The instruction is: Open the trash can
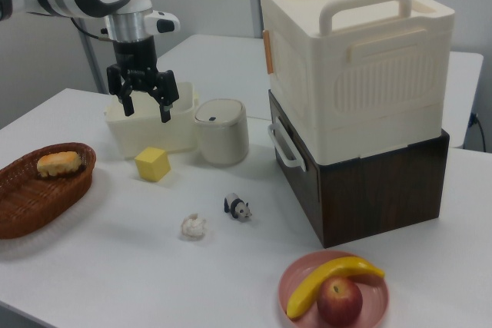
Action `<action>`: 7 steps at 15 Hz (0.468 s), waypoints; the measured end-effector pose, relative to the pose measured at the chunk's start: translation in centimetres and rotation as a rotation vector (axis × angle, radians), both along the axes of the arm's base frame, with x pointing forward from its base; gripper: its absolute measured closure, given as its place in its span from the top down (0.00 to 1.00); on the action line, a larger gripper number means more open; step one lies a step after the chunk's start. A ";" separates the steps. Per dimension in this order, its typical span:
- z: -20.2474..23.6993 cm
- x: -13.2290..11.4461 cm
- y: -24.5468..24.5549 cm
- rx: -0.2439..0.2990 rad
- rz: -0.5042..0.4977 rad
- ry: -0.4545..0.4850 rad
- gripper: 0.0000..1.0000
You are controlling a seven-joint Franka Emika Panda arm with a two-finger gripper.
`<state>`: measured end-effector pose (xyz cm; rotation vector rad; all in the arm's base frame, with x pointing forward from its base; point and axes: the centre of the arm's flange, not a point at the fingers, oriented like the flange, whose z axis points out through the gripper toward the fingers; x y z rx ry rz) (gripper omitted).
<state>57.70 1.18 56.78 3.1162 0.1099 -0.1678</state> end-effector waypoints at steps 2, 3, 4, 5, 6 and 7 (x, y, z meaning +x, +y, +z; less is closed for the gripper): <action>0.0 0.0 0.0 -0.003 0.002 0.000 1.00; 0.0 0.0 -0.1 -0.006 0.005 0.000 1.00; 0.0 0.0 -0.1 -0.009 0.012 0.000 1.00; 0.0 0.0 -0.1 -0.011 0.020 0.001 1.00; 0.0 0.0 -0.1 -0.011 0.023 0.001 1.00; 0.0 0.0 -0.1 -0.011 0.026 0.001 1.00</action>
